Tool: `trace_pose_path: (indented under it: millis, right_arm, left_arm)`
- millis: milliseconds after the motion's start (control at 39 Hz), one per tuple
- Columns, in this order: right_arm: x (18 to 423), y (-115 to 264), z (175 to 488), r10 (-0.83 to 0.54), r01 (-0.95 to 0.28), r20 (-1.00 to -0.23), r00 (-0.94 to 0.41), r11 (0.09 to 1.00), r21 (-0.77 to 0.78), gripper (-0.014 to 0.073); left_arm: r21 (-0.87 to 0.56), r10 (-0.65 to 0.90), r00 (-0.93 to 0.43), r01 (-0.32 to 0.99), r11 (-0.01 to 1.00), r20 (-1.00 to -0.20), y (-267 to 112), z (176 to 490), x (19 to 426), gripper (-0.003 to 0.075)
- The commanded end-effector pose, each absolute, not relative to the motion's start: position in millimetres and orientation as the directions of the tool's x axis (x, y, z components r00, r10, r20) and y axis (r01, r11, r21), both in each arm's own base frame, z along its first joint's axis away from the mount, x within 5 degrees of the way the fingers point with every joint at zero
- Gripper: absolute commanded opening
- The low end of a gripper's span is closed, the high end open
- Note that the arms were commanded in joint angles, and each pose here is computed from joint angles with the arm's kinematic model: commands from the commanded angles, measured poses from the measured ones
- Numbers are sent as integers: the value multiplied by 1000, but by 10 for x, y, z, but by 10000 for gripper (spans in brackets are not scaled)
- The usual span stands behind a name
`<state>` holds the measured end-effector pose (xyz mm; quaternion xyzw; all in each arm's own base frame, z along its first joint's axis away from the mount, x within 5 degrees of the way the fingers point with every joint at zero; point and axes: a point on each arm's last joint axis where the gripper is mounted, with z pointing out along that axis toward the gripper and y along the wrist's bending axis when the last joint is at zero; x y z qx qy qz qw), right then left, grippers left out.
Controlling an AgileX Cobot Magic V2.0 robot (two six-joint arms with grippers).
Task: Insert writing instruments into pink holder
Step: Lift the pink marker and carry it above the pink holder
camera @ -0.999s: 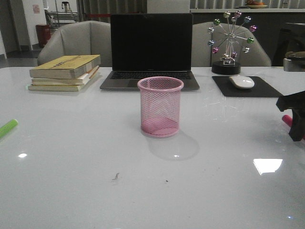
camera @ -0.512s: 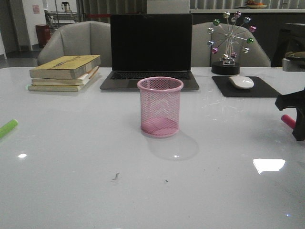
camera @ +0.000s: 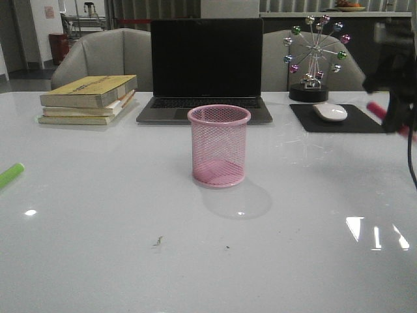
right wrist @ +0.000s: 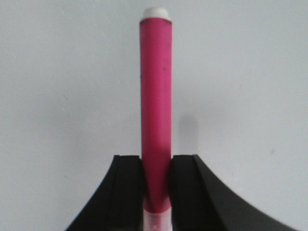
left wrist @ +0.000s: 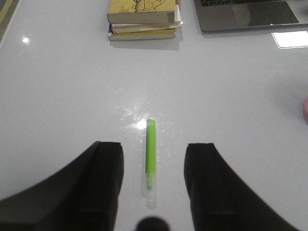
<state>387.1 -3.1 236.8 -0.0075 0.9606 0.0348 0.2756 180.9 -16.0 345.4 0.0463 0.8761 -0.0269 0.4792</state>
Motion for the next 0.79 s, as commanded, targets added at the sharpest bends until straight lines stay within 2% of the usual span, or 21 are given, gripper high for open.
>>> trace_pose_path:
  millis: [0, 256, 410, 487, 589, 769]
  right_arm:
    - [3853, 97, 3120, -22, -81, -735, -677, 996, 45, 55]
    - [3716, 678, 3903, -47, -219, -930, -364, 975, 37, 59]
    - [3613, 1292, 3997, -31, -347, -987, -155, 937, 25, 59]
    - [3555, 1530, 3892, -11, -389, -997, -82, 921, 21, 59]
    - [3489, 1796, 3470, -25, -432, -996, -88, 902, 16, 59]
    - [3430, 1941, 2851, -26, -435, -999, -46, 900, -4, 59]
  left_arm:
    - [-10, 36, -444, 101, 995, -895, -159, 3635, 1836, 375]
    - [-10, 36, -444, 101, 995, -895, -159, 3635, 1836, 375]
    - [-10, 36, -444, 101, 995, -895, -159, 3635, 1836, 375]
    - [-10, 36, -444, 101, 995, -895, -159, 3635, 1836, 375]
    - [-10, 36, -444, 101, 995, -895, -159, 3635, 1836, 375]
    - [-10, 36, -444, 101, 995, -895, -159, 3635, 1836, 375]
